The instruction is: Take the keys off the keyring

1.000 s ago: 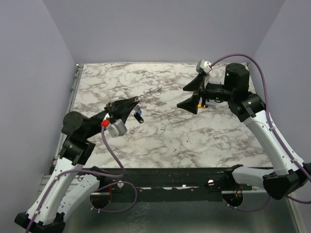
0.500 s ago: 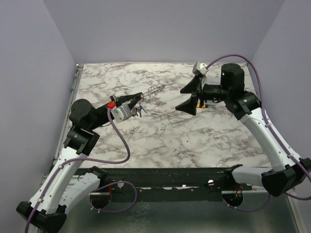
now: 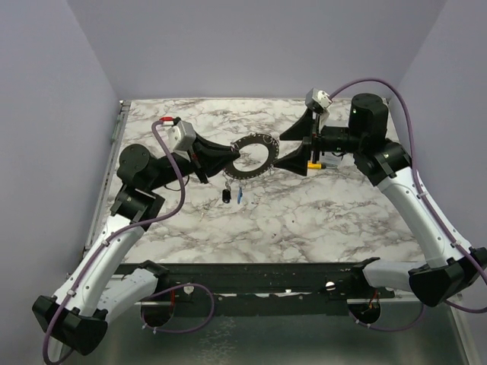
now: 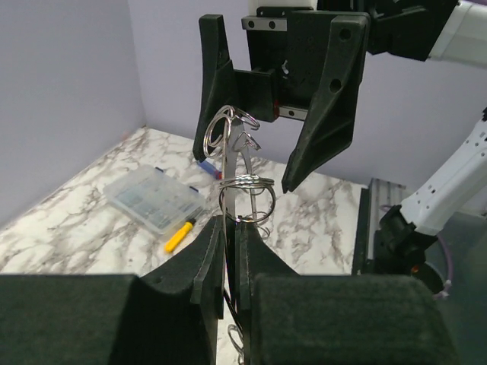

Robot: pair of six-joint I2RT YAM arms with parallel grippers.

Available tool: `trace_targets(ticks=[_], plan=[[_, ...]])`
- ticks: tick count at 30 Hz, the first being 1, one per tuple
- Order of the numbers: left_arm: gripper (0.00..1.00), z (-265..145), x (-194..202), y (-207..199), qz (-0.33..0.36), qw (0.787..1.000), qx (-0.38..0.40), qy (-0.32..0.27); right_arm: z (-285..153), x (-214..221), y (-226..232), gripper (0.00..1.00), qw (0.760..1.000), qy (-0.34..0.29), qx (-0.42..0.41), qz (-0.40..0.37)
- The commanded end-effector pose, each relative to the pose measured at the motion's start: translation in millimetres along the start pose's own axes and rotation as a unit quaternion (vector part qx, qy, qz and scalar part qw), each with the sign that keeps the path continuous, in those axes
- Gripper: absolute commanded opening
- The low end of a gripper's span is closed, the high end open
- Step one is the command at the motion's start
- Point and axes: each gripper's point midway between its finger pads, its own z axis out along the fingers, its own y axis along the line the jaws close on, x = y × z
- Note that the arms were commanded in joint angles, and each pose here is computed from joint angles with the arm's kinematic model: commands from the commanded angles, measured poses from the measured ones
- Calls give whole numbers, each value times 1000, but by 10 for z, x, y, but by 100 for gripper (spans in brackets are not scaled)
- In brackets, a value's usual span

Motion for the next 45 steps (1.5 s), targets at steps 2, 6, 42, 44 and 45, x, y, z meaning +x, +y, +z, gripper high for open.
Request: trace_targets(ticks=[2, 6, 42, 44, 45], plan=[[0, 55, -117, -139, -70, 996, 37, -32, 46, -40, 133, 98, 998, -19, -49, 40], [0, 84, -14, -140, -93, 994, 48, -26, 78, 21, 204, 93, 994, -22, -77, 75], [19, 336, 485, 280, -248, 968, -20, 31, 167, 157, 342, 1, 963, -38, -143, 226], [29, 319, 501, 294, -242, 969, -25, 38, 166, 150, 334, 1, 963, -39, -139, 228], [34, 302, 500, 302, -240, 970, -29, 40, 166, 146, 329, 1, 963, -40, -137, 228]])
